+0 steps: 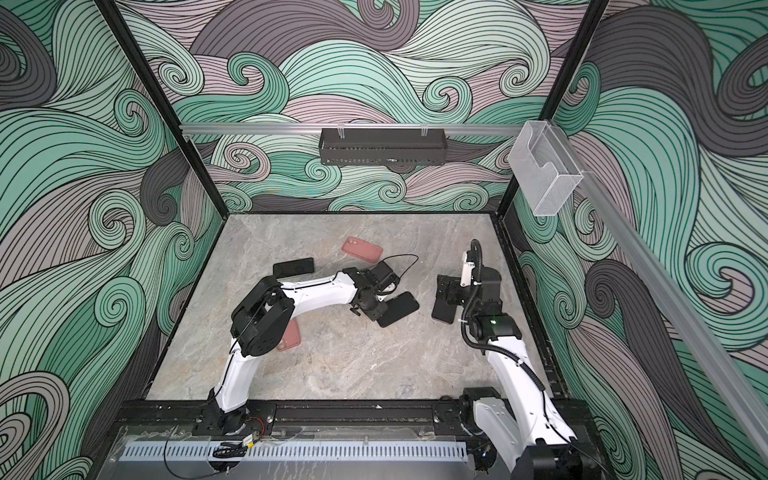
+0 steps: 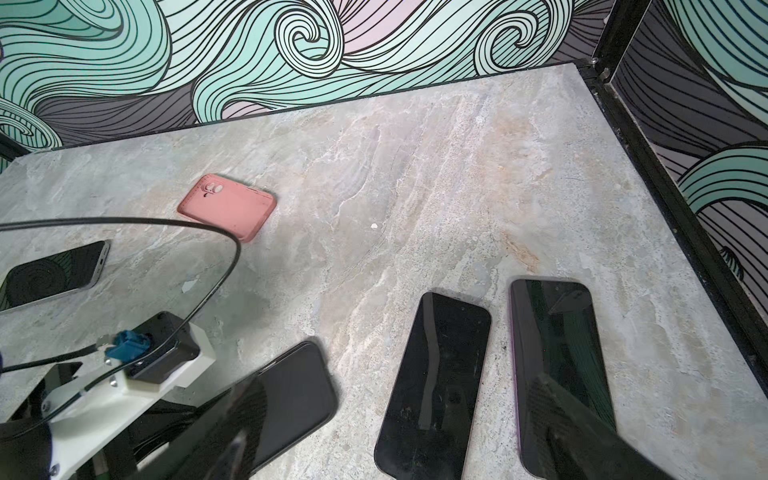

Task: Put the phone into the phone case

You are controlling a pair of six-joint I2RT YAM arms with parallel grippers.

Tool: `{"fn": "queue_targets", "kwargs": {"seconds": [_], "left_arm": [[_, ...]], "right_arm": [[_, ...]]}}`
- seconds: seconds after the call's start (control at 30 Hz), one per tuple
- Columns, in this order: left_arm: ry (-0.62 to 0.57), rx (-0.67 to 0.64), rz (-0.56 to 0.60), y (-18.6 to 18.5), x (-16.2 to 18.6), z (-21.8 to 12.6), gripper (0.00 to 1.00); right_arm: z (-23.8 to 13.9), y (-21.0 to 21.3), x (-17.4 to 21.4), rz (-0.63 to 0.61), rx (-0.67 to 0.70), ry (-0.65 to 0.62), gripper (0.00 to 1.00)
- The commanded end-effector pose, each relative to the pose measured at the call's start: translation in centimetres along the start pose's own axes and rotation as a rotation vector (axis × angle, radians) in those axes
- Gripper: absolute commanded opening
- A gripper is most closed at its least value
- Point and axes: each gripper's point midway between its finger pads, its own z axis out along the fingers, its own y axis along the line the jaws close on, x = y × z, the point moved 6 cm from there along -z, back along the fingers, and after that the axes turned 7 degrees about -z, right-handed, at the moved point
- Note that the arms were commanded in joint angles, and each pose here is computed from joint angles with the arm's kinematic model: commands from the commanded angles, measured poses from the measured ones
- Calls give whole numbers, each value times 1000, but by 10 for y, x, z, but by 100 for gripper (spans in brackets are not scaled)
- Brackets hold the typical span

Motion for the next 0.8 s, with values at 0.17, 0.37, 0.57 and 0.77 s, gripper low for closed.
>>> {"fn": "queue_targets", "kwargs": {"seconds": [0.17,0.37,0.57,0.77], "left_arm": [[-3,-137,261,33,14,-24,0],[-52,-83,435,42,19,-35,0],[-86,-42,490,65,15,-37,0],[-61,-20,540,83,13,-16,0]], "right_arm": [[1,6,-2,11,-38,1,98],[5,9,3,14,-62,23,98],[8,19,6,14,-134,52,96],[19,39,11,-25,-230,131,94]]}}
